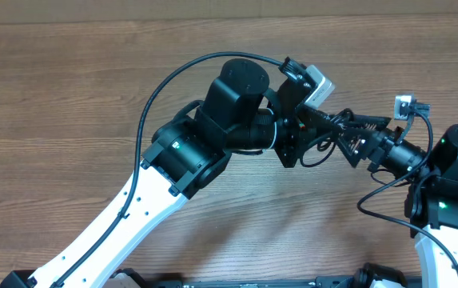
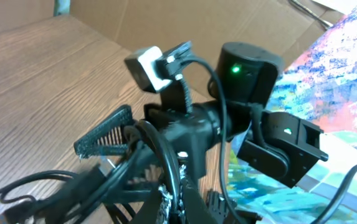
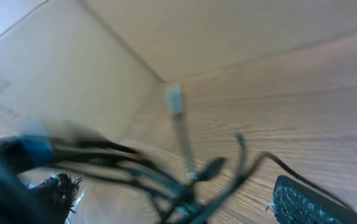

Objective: Untangle cables

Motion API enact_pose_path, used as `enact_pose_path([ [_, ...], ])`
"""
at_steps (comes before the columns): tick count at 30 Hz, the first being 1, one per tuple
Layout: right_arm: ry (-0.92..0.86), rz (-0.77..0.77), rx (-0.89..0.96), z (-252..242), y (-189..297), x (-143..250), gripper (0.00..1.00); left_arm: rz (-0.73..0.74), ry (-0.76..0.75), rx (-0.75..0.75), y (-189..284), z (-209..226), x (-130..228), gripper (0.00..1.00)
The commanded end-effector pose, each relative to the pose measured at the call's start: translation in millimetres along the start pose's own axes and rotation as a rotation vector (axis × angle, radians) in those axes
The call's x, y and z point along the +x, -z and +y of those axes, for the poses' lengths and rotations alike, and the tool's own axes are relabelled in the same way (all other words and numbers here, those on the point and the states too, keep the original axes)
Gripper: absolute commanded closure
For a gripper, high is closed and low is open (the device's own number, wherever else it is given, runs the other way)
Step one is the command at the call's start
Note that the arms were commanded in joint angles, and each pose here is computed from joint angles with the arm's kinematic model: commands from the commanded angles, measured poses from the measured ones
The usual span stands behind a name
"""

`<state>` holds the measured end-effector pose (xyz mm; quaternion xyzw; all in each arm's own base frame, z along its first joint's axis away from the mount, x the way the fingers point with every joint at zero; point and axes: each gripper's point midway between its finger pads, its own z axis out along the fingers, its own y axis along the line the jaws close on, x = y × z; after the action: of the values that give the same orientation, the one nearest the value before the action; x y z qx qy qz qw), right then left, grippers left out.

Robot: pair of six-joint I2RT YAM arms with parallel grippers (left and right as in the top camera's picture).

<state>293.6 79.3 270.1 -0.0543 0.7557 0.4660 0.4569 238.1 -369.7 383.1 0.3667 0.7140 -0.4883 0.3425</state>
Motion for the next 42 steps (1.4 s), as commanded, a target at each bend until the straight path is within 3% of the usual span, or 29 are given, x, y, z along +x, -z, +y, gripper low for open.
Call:
enact_pose_path([
  [1,0.001,-0.029,0.079,-12,2,-5,0.0,-0.032,-0.029,0.063,12,-20,-13,0.96],
  [11,-0.012,-0.01,0.05,-8,1,-1,0.0,-0.036,-0.036,0.066,12,-20,-14,0.96],
  [26,0.028,0.042,-0.121,31,7,8,0.0,-0.043,0.036,-0.041,33,24,-17,0.96],
  [42,-0.07,-0.085,0.029,44,25,-5,0.0,-0.027,0.054,-0.052,34,28,-13,0.96],
])
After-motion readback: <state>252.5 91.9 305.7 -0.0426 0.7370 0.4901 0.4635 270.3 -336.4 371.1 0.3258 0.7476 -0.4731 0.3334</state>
